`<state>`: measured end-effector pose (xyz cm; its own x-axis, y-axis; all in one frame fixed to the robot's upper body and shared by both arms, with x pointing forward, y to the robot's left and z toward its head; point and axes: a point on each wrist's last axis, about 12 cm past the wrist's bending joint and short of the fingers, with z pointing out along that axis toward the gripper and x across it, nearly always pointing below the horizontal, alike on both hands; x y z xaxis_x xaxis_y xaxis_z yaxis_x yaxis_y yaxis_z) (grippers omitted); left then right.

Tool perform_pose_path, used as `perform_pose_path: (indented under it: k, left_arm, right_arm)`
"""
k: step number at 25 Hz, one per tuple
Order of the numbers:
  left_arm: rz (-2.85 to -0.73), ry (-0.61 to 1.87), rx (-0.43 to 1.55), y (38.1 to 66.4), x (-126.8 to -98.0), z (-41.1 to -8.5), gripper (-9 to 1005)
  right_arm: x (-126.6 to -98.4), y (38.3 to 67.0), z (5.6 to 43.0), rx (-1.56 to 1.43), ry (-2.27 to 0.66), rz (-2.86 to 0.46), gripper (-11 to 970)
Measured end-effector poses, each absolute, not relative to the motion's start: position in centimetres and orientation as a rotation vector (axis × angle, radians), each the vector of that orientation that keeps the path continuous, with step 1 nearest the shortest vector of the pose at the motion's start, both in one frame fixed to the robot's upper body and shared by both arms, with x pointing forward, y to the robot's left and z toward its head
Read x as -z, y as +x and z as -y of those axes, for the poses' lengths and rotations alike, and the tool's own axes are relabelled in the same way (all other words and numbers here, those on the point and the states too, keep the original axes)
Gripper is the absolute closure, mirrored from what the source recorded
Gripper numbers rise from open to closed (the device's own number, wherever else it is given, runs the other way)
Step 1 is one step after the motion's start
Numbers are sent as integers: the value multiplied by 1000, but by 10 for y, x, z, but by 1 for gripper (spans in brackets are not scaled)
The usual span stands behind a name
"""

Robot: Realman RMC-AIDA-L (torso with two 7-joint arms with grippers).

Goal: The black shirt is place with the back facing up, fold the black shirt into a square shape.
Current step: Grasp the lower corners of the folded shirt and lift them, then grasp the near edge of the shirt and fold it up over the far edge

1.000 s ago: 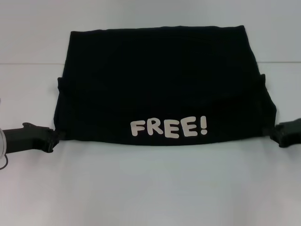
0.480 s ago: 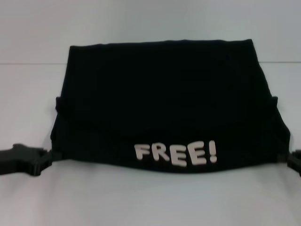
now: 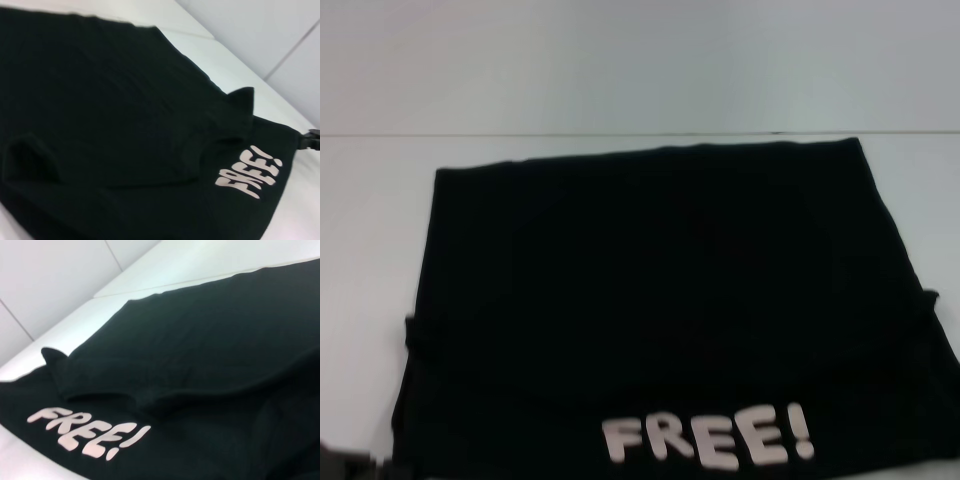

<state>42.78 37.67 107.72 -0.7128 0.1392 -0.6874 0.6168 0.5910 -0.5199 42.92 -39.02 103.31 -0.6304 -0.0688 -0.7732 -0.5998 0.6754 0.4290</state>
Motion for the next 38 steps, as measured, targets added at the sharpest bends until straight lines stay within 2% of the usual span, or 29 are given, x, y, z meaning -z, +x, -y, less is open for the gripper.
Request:
perform_pose_path:
  k: [4,7,10,13,18,23,28,33,38]
  left_arm:
    - [-2232,579,1103,400,-1073,-381,990]
    - [-2267,561,1121,390,-1070,-382,990]
    - [-2288,567,1139,388,-1067,-380,990]
    - [-2267,590,1133,399,-1071,-380,990]
    - [-2179,620,1081,442,-1090,-380,990]
    - [-2131,615,983,508,-1108,-370,989]
    - [-2159,536,815,570,-1112,-355,989]
    - [-2231,454,632,608,-1108,-341,989]
    - [-2260,409,520,621,-1102,-333,989]
  right_arm:
    - [-1031,399,397,-933,-481,-2109,924]
    - [-1030,384,398,-972,-466,-2113,923]
    - [-1030,376,398,-1000,-454,-2116,923]
    - [-1035,384,400,-987,-456,-2090,924]
    - [-1053,426,404,-923,-496,-2013,924]
    - [-1073,482,399,-839,-547,-1973,923]
    - [-1086,543,381,-724,-547,-1983,923]
    - [-1087,592,353,-618,-531,-2042,924]
    - [-1080,619,323,-540,-506,-2083,924]
